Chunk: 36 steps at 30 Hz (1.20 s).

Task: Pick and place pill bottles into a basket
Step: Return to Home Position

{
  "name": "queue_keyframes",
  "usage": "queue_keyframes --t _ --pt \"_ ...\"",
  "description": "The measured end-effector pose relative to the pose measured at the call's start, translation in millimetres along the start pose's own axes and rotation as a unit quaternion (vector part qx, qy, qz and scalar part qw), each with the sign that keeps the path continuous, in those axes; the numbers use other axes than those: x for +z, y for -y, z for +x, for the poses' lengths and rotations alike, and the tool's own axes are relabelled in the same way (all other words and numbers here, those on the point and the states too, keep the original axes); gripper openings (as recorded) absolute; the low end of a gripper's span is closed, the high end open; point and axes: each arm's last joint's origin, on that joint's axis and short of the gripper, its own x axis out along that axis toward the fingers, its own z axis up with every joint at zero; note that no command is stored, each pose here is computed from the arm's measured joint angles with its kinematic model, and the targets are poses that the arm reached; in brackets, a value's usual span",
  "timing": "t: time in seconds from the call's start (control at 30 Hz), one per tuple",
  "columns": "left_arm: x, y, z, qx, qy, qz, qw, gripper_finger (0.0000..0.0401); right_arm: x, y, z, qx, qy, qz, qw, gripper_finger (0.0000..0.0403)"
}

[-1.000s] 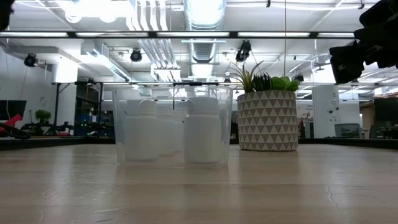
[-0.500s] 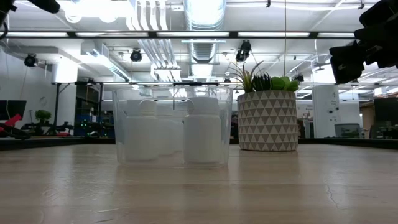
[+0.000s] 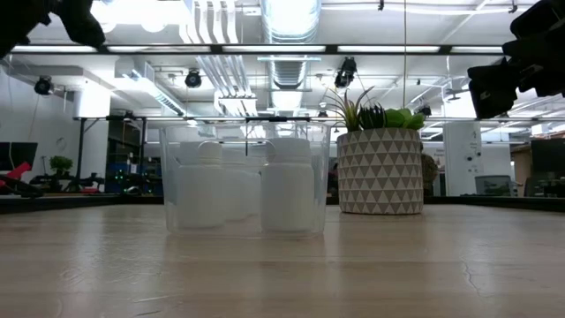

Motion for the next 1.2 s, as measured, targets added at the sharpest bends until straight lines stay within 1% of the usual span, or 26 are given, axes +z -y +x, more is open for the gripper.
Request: queue_keyframes --t 0.1,0.2,0.3,0.4,0.53,0.67,0.8,0.87,1.2 --pt "-7 0 -1 -0.003 -0.038 0.001 0.999 0.029 0 0 0 0.0 0.0 0.0 1.0 0.0201" --pt "-9 0 -2 -0.004 -0.05 0.002 0.999 0.029 0 0 0 0.0 0.0 0.0 1.0 0.0201" --pt "-19 1 -2 -0.007 -0.101 0.002 0.995 0.029 0 0 0 0.0 0.0 0.0 1.0 0.0201" --pt "-26 2 -4 -0.021 -0.136 0.0 0.99 0.029 0 0 0 0.0 0.0 0.0 1.0 0.0201" --pt "-36 2 -8 -0.028 -0.194 -0.013 0.981 0.029 0 0 0 0.0 0.0 0.0 1.0 0.0201" --pt "-45 4 -12 -0.052 -0.242 -0.024 0.969 0.029 0 0 0 0.0 0.0 0.0 1.0 0.0201" --pt "-53 4 -17 -0.042 -0.291 -0.073 0.953 0.029 0 0 0 0.0 0.0 0.0 1.0 0.0201" --pt "-54 4 -17 -0.035 -0.296 -0.087 0.951 0.029 0 0 0 0.0 0.0 0.0 1.0 0.0201" --pt "-55 5 -17 -0.039 -0.303 -0.084 0.949 0.029 0 0 0 0.0 0.0 0.0 1.0 0.0201"
